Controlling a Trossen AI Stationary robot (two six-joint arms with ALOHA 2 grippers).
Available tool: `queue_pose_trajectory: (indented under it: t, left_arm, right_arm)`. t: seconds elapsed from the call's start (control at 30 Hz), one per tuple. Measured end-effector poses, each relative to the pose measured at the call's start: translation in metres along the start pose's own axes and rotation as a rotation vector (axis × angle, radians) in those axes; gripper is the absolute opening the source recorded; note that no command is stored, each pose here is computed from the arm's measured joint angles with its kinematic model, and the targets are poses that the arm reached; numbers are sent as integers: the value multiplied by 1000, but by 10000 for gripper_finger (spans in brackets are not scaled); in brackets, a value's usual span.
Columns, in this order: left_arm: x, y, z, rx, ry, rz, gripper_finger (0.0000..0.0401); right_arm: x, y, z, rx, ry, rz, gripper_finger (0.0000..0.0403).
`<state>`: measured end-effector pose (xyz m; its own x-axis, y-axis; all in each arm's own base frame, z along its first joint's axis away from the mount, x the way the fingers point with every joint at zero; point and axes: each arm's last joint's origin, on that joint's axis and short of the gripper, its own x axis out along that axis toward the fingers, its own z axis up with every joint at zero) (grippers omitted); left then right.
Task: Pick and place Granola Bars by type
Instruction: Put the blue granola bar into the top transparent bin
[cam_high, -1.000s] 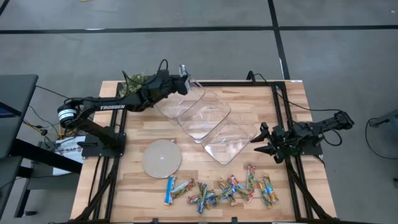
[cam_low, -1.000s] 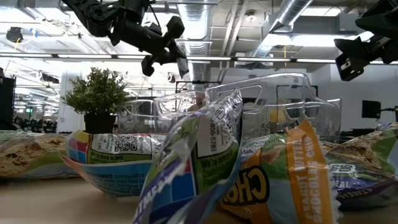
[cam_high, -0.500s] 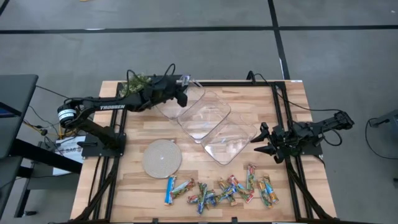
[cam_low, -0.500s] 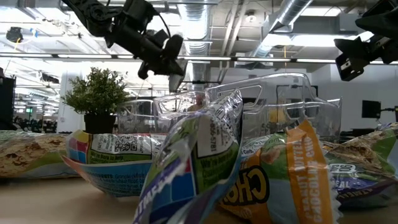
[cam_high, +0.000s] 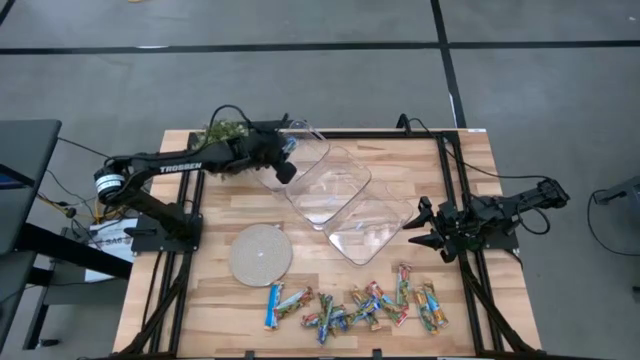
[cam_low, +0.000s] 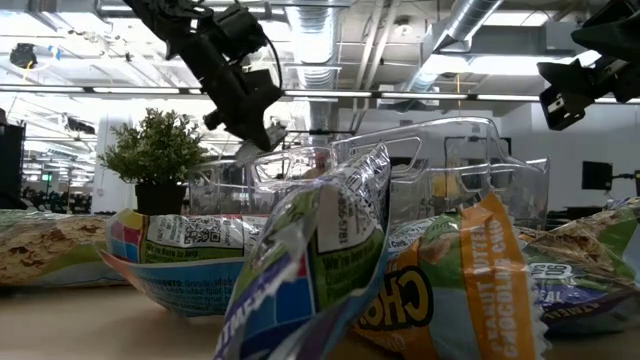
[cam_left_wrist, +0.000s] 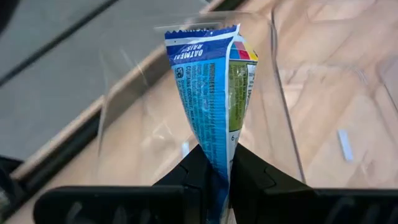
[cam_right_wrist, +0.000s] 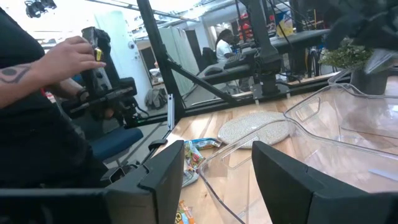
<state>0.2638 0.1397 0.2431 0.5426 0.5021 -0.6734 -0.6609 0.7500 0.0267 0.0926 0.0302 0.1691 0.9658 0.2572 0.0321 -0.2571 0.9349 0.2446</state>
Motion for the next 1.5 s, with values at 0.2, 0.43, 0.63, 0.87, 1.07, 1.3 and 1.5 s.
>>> queue_pose_trajectory:
  t: [0.2, 0.43, 0.63, 0.87, 1.07, 1.3, 1.5]
  left_arm:
    - [8, -4, -2, -27, 15, -19, 36]
    - [28, -7, -12, -29, 92, -22, 36]
    - [50, -10, -10, -35, 141, -67, 36]
    - [64, -8, -4, -124, 171, -113, 36]
    - [66, -8, -4, -170, 187, -157, 36]
    - [66, -9, -6, -208, 222, -177, 36]
    - [66, -9, -7, -215, 230, -179, 37]
  right_arm:
    - [0, 0, 0, 0, 0, 1, 184]
    - [0, 0, 0, 0, 1, 0, 184]
    - [0, 0, 0, 0, 0, 0, 184]
    - [0, 0, 0, 0, 0, 0, 184]
    - [0, 0, 0, 0, 0, 0, 184]
    - [0, 0, 0, 0, 0, 0, 184]
    - [0, 0, 0, 0, 0, 0, 184]
